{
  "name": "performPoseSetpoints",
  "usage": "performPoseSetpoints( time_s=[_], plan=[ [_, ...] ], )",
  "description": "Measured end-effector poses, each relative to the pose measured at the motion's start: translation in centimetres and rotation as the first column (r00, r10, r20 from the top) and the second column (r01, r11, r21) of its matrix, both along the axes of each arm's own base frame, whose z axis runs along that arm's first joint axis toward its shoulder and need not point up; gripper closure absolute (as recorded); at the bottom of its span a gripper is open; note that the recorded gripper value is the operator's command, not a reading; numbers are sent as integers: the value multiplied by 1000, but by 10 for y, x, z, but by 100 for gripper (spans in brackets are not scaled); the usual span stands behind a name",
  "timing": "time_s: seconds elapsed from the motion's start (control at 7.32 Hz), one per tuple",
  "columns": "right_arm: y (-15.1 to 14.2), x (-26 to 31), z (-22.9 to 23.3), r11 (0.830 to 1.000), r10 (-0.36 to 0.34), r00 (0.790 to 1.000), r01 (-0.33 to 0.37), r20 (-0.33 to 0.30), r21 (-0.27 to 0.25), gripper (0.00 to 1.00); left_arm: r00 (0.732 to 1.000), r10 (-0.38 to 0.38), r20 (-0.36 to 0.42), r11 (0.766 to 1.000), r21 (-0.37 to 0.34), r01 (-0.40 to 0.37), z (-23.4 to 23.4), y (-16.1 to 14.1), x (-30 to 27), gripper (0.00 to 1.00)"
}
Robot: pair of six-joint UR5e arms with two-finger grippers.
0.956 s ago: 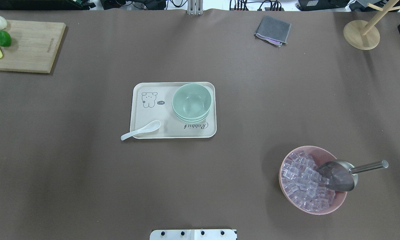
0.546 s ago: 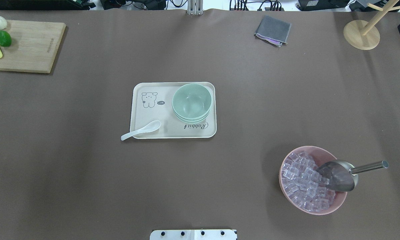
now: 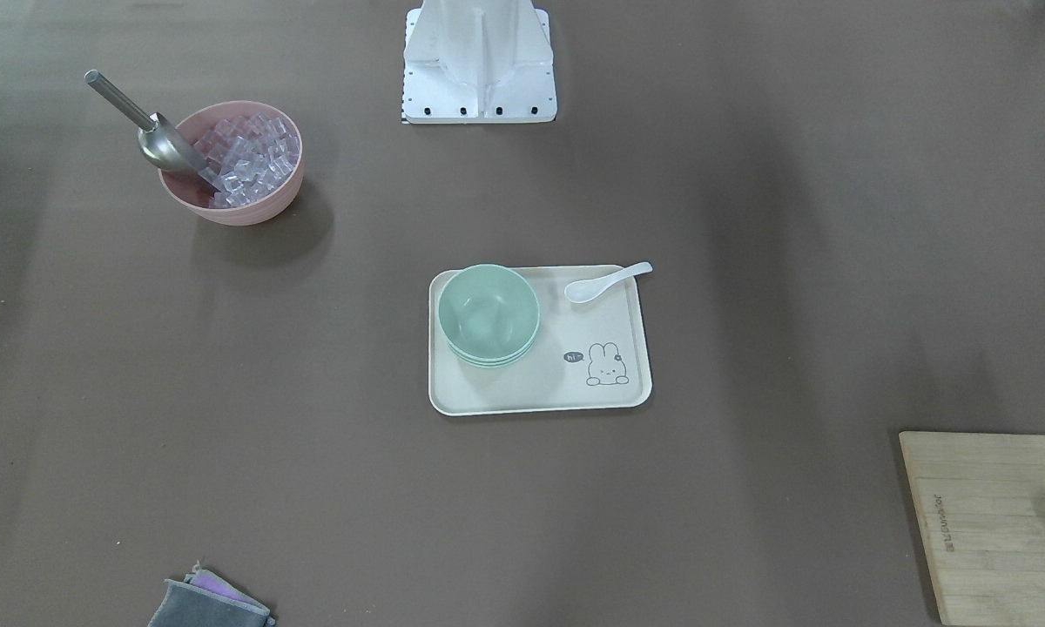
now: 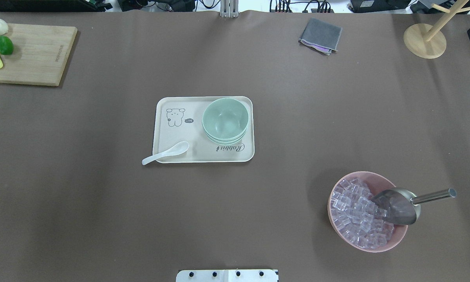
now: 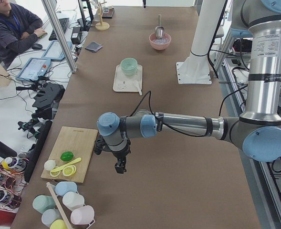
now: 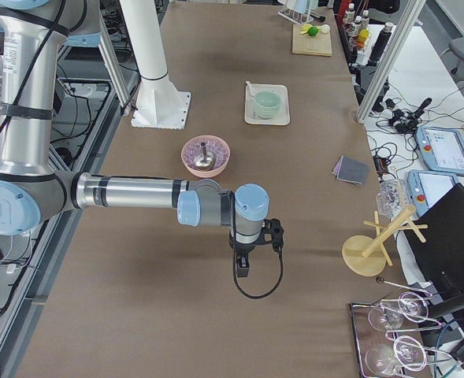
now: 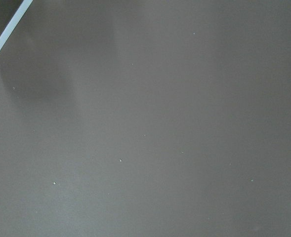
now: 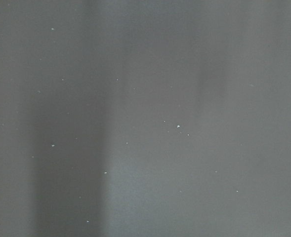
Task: Stack green bowls together
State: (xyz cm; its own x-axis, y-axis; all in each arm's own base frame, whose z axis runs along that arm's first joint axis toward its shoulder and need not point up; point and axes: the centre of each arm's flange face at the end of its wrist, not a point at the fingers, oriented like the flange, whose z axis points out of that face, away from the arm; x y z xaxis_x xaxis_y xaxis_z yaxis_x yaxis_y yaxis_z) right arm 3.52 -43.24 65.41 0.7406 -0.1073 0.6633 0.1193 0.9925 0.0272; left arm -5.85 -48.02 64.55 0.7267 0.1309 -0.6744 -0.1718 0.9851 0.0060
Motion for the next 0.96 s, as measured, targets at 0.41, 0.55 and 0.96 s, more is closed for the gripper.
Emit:
performPoseSetpoints(
  time_s=[0.41,0.55,0.96],
  plan=[
    [-1,2,-28,999,-3,1000,2,-30,-33,0,999,-35,-1,998,49,35,-23,0,-17,2],
    [-1,2,-31,999,-3,999,2,-35,-32,0,999,-35,0,997,69,35,-31,0,-17,2],
    [-2,1,-34,1000,-5,1000,4,-31,-29,0,999,-34,1,996,80,34,-35,0,-18,2]
  ],
)
